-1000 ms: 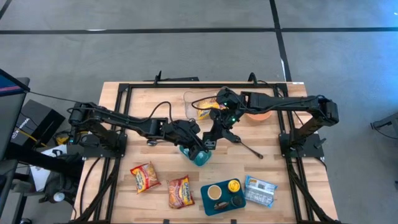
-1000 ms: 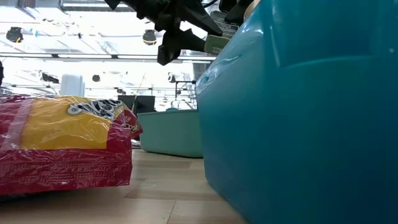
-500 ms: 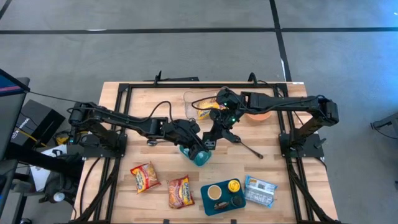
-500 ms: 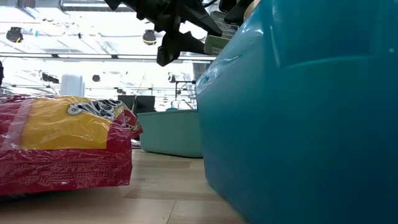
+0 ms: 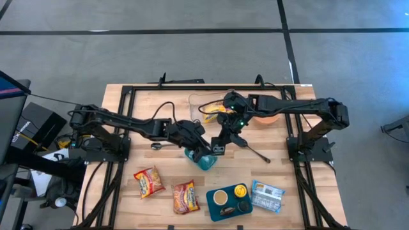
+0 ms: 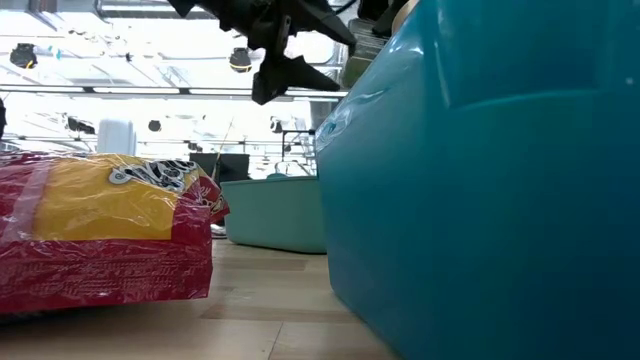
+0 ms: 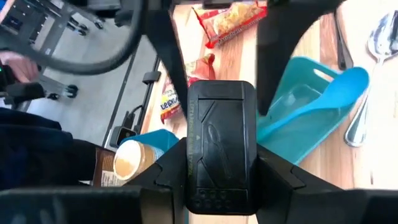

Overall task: Pick & Place Food Item
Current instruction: Put the black seasoning can into the blue bin

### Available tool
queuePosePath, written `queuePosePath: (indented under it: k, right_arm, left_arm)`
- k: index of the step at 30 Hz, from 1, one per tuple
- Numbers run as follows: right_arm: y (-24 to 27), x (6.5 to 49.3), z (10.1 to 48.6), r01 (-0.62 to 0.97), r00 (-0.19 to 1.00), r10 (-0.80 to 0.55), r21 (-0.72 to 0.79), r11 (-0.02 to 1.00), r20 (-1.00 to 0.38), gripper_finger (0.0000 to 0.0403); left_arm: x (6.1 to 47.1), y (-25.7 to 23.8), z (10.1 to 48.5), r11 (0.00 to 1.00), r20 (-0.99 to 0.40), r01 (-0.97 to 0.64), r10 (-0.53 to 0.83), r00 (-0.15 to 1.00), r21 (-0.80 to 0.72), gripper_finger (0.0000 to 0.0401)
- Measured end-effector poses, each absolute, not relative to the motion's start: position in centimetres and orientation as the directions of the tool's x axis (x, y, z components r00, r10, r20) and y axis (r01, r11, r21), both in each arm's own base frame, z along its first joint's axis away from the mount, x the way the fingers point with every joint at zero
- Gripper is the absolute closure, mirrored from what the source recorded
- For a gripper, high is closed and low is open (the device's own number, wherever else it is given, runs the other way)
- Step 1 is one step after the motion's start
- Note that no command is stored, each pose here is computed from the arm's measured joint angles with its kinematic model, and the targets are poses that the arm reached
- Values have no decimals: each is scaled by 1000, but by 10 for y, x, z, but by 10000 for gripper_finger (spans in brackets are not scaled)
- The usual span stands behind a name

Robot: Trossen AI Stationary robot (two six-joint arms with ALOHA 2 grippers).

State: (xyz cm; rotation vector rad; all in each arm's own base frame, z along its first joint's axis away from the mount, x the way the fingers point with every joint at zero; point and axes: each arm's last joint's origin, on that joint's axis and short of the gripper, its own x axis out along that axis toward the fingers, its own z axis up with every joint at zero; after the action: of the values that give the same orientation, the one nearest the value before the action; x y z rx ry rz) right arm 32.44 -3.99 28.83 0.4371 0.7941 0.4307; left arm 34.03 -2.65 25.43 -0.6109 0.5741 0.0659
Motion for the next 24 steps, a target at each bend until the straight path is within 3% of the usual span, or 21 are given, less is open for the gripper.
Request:
queuePosePath:
  k: [12, 24]
  right_arm:
    - [-37, 291, 315, -249, 627, 496, 449, 858, -600, 281]
    - [-17, 257, 326, -307, 616, 439, 315, 898, -654, 281]
  left_arm:
    - [322, -21, 282, 842, -480, -244, -20, 877, -481, 157]
    - [308, -14, 291, 889, -494, -359, 185, 849, -284, 189]
